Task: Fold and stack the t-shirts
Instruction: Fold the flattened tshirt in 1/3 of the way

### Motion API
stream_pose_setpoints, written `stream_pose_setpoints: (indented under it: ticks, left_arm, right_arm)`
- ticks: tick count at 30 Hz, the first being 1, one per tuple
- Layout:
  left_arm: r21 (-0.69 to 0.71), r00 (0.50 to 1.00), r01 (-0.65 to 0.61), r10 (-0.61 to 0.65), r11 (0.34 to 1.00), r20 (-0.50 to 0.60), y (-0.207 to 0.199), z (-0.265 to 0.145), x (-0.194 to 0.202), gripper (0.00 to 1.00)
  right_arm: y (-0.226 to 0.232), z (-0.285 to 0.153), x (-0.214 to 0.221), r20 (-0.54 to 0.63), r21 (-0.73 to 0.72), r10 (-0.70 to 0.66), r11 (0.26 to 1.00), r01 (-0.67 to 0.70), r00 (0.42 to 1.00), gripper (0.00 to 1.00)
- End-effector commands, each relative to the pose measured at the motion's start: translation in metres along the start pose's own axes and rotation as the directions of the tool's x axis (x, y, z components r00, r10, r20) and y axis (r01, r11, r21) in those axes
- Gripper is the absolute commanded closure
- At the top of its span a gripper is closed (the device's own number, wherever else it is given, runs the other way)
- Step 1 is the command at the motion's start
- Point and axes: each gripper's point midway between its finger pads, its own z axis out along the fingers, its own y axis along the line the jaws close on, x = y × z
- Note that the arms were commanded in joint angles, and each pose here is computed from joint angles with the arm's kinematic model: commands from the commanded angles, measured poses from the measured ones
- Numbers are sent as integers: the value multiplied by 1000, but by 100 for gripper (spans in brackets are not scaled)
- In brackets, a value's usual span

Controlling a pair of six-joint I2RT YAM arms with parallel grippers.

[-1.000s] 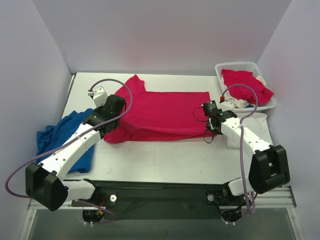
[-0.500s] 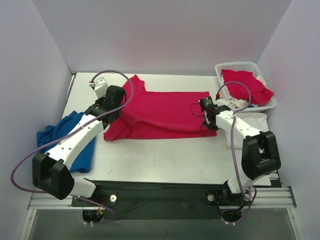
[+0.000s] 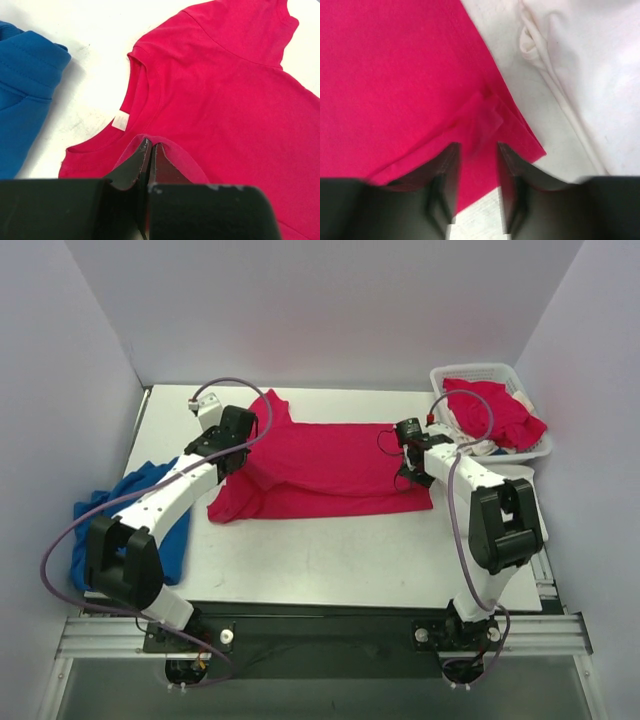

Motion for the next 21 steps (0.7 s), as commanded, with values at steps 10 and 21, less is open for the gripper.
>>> stream_pose_setpoints:
  ticks: [10, 21]
  left_arm:
    - [1, 998, 43, -43, 999, 40, -32, 45, -21, 100]
    - [60, 999, -1, -2, 998, 52, -52, 80, -25, 100]
  right_arm:
    - [10, 4, -42, 41, 6, 13, 1000, -14, 999, 45]
    - [-2, -14, -9, 7, -22, -49, 999, 50, 999, 48]
